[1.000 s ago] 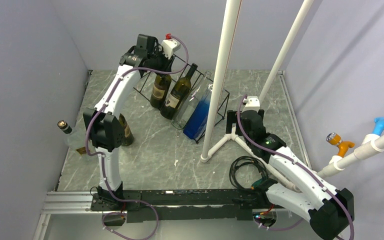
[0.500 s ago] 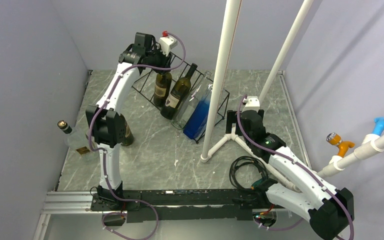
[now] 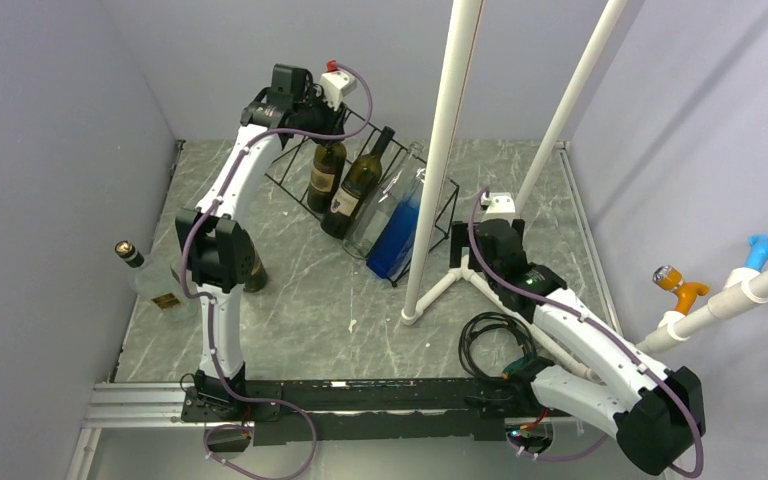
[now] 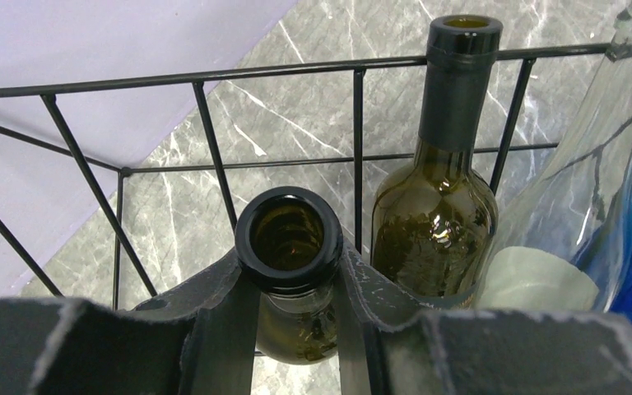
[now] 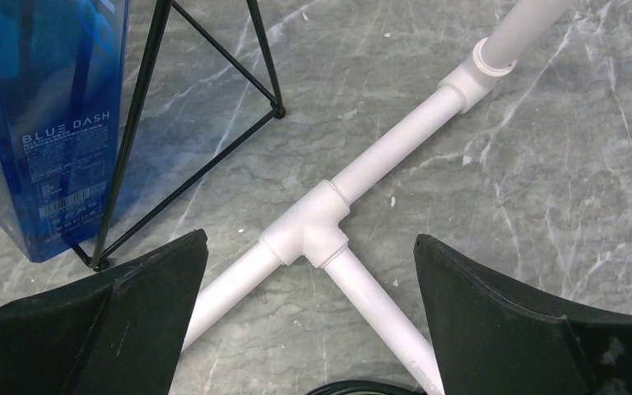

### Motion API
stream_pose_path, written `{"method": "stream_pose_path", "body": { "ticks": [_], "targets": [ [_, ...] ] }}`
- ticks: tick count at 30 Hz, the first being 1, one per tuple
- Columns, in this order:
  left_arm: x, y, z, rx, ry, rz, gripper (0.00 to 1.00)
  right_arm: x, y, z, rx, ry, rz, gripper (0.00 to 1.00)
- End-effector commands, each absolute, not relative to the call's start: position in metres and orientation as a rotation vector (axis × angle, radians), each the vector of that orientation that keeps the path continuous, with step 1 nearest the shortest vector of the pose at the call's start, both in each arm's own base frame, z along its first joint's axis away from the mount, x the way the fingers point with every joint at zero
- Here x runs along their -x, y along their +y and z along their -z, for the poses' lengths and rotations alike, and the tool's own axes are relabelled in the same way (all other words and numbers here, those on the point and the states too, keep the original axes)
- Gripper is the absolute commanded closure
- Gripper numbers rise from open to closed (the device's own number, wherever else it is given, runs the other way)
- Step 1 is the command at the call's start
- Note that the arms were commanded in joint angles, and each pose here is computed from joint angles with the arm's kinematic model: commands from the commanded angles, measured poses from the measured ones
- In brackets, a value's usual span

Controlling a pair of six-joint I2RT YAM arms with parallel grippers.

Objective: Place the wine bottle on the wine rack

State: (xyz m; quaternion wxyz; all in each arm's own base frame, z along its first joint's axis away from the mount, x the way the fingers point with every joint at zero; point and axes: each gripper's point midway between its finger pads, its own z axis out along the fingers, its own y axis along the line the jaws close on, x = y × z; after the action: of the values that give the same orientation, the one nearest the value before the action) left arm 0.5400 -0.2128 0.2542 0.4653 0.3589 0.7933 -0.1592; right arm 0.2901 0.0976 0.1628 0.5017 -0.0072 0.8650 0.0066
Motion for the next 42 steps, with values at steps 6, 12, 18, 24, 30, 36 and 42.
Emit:
{"method": "stream_pose_path", "body": {
  "ticks": [6,12,18,24,30,36,42],
  "targets": [
    [-0.562,-0.222,-0.251,-0.814,1.867,0.406,0.88,-0.306,0.106,-0.171,0.008,2.051,-0.033,0.00],
    [-0.573,-0.228,-0.246,-0.786,1.853,0.436,0.92,-0.307,0.107,-0.167,0.015,2.060,-0.031,0.00],
    [-0.584,-0.228,-0.245,-0.783,1.824,0.407,1.00,-0.308,0.108,-0.161,0.023,2.070,-0.025,0.00],
    [-0.589,-0.235,-0.239,-0.795,1.810,0.438,1.00,-0.311,0.111,-0.154,0.033,2.088,-0.023,0.00],
    [-0.596,-0.237,-0.231,-0.803,1.816,0.442,1.00,-0.313,0.111,-0.151,0.039,2.094,-0.011,0.00],
    [-0.597,-0.236,-0.215,-0.815,1.844,0.430,1.00,-0.313,0.113,-0.150,0.033,2.092,-0.028,0.00],
    [-0.594,-0.233,-0.212,-0.838,1.844,0.413,1.00,-0.315,0.114,-0.151,0.034,2.084,-0.026,0.00]
  ]
}}
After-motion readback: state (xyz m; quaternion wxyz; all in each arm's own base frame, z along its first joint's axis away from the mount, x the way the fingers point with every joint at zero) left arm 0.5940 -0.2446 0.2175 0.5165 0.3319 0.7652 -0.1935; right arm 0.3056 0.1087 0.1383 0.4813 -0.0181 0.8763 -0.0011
